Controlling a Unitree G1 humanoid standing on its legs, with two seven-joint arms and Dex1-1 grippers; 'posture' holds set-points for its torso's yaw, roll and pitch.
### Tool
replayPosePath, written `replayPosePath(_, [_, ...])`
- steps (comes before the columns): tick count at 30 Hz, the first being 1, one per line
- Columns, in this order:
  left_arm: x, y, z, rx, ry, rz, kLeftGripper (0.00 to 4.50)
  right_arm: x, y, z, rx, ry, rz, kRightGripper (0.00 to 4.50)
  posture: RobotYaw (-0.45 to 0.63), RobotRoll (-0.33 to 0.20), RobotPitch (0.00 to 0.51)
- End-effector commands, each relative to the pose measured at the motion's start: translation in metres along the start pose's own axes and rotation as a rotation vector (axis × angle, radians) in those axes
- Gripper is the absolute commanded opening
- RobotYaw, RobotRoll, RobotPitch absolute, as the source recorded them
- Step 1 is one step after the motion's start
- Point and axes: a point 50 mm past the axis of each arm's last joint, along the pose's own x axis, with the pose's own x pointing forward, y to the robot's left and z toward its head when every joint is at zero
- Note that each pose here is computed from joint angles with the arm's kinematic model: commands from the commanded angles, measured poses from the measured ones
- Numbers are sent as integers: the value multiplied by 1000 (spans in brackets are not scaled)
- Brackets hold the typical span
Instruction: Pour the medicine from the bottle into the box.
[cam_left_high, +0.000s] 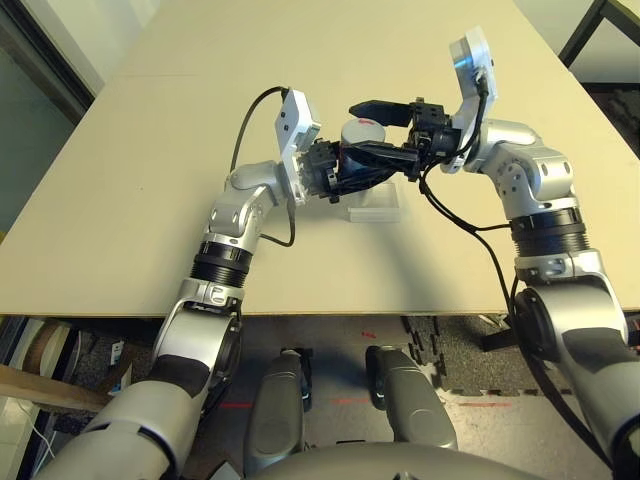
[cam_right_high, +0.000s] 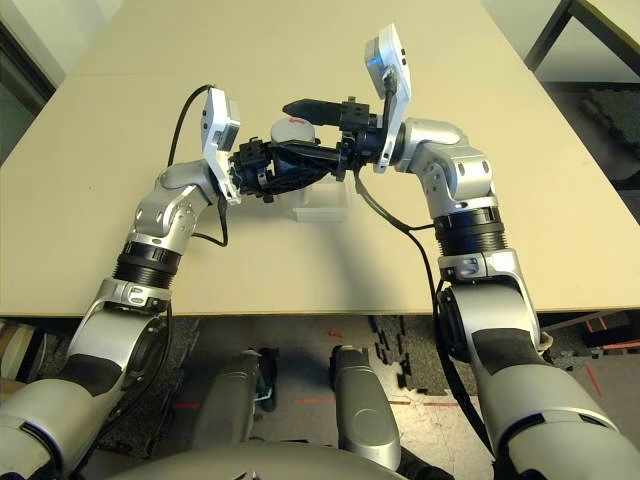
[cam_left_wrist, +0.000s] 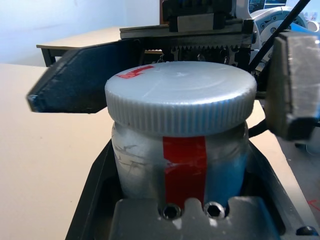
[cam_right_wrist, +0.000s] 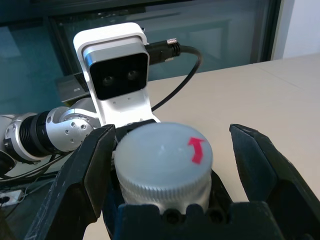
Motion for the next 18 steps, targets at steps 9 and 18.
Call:
replayPosePath(9, [2,-5,-2,1,10,-24,2594,-4,-10,0,-27,23,-56,4500,-145,0,165])
replayPosePath(18, [1,-4,-1,0,9,-21,2594,-24,-14,1,-29,47,-106,4500,-150,0,164])
